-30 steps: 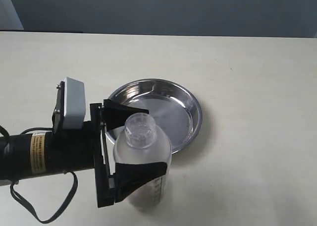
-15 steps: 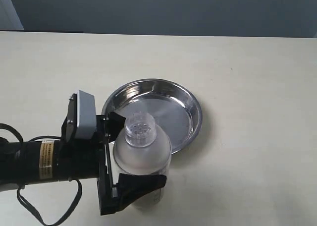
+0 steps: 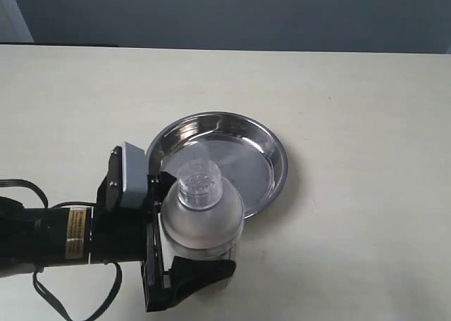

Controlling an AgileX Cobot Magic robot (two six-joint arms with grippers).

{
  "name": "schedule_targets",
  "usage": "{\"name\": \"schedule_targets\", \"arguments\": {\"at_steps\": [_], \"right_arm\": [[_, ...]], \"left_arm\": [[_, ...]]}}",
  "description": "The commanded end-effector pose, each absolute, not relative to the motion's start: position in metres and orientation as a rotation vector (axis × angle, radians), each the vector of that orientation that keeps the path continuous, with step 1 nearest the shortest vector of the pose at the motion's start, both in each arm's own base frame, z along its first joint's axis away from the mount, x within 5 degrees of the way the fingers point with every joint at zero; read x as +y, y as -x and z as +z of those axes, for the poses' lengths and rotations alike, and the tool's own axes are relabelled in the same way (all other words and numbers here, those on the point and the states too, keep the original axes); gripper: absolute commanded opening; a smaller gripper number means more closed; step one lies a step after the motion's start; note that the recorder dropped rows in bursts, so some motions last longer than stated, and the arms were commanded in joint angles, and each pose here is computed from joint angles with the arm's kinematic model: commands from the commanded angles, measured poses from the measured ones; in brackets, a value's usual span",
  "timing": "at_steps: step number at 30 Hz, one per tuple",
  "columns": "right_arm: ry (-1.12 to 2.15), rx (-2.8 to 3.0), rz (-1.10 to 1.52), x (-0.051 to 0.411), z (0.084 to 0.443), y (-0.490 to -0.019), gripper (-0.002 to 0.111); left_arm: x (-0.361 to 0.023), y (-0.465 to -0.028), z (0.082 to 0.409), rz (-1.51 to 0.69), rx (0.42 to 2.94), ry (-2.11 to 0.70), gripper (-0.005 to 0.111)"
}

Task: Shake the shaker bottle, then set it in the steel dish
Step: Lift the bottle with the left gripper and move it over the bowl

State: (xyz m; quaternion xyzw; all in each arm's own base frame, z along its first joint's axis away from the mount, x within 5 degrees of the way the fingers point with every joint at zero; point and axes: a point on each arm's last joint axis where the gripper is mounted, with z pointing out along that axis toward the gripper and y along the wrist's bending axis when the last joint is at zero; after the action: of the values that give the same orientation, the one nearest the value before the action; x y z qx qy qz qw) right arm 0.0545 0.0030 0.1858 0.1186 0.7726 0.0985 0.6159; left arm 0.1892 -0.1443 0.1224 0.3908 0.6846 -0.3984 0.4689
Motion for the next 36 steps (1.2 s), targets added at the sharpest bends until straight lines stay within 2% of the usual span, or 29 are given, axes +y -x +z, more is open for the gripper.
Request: {"name": "schedule_targets", "arguments": {"at_steps": [1, 8, 10, 13, 16, 23, 25, 26, 29, 36], "right_arm": [[-0.268, 1.768, 0.225, 0.003, 0.186, -0.055, -0.001], [-0.268, 1.768, 0.225, 0.003, 0.186, -0.055, -0.001], [-0.268, 1.768, 0.225, 0.003, 0.186, -0.055, -0.001], [-0.268, 1.768, 0.225, 0.003, 0.186, -0.055, -0.001], [-0.268, 1.768, 0.225, 0.003, 0.186, -0.055, -0.001], [-0.268, 1.768, 0.225, 0.003, 0.186, -0.055, -0.001], [-0.268, 1.768, 0.225, 0.003, 0.186, -0.055, -0.001], [-0.268, 1.768, 0.225, 0.003, 0.186, -0.055, -0.001], [-0.268, 1.768, 0.225, 0.003, 0.186, -0.055, -0.001], [-0.268, 1.768, 0.225, 0.003, 0.186, -0.055, -0.001]], "left_arm": [[-0.149, -0.194, 0.120, -0.992, 1.661, -0.986, 0.105], [-0.156, -0.198, 0.123, -0.990, 1.635, -0.983, 0.105], [-0.156, -0.199, 0.123, -0.988, 1.637, -0.979, 0.100], [-0.157, -0.198, 0.114, -1.010, 1.687, -0.958, 0.076], [-0.165, -0.195, 0.103, -1.019, 1.733, -0.939, 0.059], [-0.171, -0.196, 0.104, -1.014, 1.710, -0.957, 0.056], [-0.171, -0.197, 0.104, -1.020, 1.725, -0.931, 0.048], [-0.171, -0.197, 0.105, -1.029, 1.737, -0.909, 0.039], [-0.170, -0.199, 0.106, -1.046, 1.765, -0.851, 0.002], [-0.170, -0.199, 0.114, -1.006, 1.704, -0.888, 0.000]]}}
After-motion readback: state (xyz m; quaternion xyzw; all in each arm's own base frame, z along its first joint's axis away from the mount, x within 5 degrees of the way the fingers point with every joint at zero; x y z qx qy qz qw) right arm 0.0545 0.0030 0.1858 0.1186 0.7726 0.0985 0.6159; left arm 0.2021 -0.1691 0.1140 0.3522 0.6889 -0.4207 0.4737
